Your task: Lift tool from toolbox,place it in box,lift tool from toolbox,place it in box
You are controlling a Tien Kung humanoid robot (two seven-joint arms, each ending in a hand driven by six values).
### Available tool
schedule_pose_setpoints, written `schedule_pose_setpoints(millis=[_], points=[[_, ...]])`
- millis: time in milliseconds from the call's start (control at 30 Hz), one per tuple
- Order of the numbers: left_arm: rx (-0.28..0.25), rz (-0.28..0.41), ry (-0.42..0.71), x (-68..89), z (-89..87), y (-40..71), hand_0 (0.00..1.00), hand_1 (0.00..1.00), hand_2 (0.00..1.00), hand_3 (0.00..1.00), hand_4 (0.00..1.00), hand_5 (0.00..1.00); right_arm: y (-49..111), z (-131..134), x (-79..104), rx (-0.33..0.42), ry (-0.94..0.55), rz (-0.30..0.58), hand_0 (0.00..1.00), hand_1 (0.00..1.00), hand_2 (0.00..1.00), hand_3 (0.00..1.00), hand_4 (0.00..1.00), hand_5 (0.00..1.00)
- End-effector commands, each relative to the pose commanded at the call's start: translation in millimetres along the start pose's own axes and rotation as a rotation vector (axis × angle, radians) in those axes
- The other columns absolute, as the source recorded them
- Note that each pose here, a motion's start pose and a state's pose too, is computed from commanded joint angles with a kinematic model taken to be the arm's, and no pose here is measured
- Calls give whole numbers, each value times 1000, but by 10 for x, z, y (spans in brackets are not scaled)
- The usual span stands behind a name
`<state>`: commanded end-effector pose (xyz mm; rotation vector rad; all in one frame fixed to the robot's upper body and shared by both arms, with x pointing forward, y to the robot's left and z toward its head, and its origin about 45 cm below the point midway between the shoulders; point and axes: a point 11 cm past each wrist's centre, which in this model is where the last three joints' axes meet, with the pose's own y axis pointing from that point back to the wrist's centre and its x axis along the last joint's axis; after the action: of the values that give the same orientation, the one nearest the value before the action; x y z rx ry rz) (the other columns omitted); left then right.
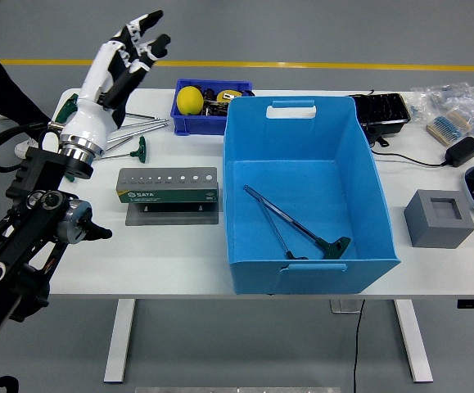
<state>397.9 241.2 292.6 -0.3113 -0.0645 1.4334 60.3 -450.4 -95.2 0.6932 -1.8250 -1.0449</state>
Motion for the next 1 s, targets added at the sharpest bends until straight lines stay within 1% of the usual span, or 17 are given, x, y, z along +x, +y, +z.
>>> schedule_pose_setpoints(millis=[67, 100, 167, 200, 233, 333, 367, 467, 533, 800, 833, 1000], points=[[3, 45, 62, 128, -15, 91, 727, 739, 894, 804, 918, 712, 0, 10, -2, -1, 3, 0, 678, 640, 715, 562, 792, 723], [3, 72, 77, 210, -27, 156, 727, 739, 894, 804, 918, 712, 0, 14, -4, -2, 6, -1, 678, 640, 715, 562, 792, 723], [5, 121, 90, 372, -66, 310, 727, 739, 894, 804, 918, 712, -2, 27, 1, -4, 8, 0, 678, 640, 715, 562, 792, 723], [9, 134, 92, 419, -88, 365, 725, 737, 890, 804, 914, 737, -2, 33, 4, -4, 7, 0, 678, 639, 712, 562, 792, 723], [21, 154, 96, 493, -139, 465, 725, 737, 890, 804, 914, 737, -4, 49, 11, -6, 4, 1, 678, 639, 712, 562, 792, 723], [48, 176, 99, 601, -235, 641, 725, 737, 890, 804, 914, 737, -7, 92, 19, -12, -8, 1, 678, 639, 712, 562, 792, 723], [53, 176, 97, 617, -251, 674, 725, 737, 890, 804, 914, 737, -7, 99, 18, -13, -9, 1, 678, 639, 712, 562, 792, 723], [60, 176, 92, 636, -267, 725, 724, 736, 888, 804, 915, 742, -6, 92, 9, -13, 1, 0, 676, 638, 710, 561, 792, 723], [56, 177, 83, 651, -255, 733, 724, 736, 888, 804, 915, 742, -5, 93, 4, -15, 6, 0, 676, 638, 710, 561, 792, 723], [41, 197, 70, 747, -200, 727, 722, 736, 887, 803, 907, 736, -4, 105, 0, -20, 9, 0, 674, 638, 713, 561, 791, 724], [40, 198, 68, 752, -198, 726, 722, 736, 888, 803, 901, 754, -4, 104, 1, -19, 8, 0, 675, 638, 713, 561, 790, 724], [41, 191, 62, 735, -201, 706, 722, 736, 888, 803, 901, 754, -5, 86, 8, -14, 0, -1, 675, 638, 713, 561, 790, 724]])
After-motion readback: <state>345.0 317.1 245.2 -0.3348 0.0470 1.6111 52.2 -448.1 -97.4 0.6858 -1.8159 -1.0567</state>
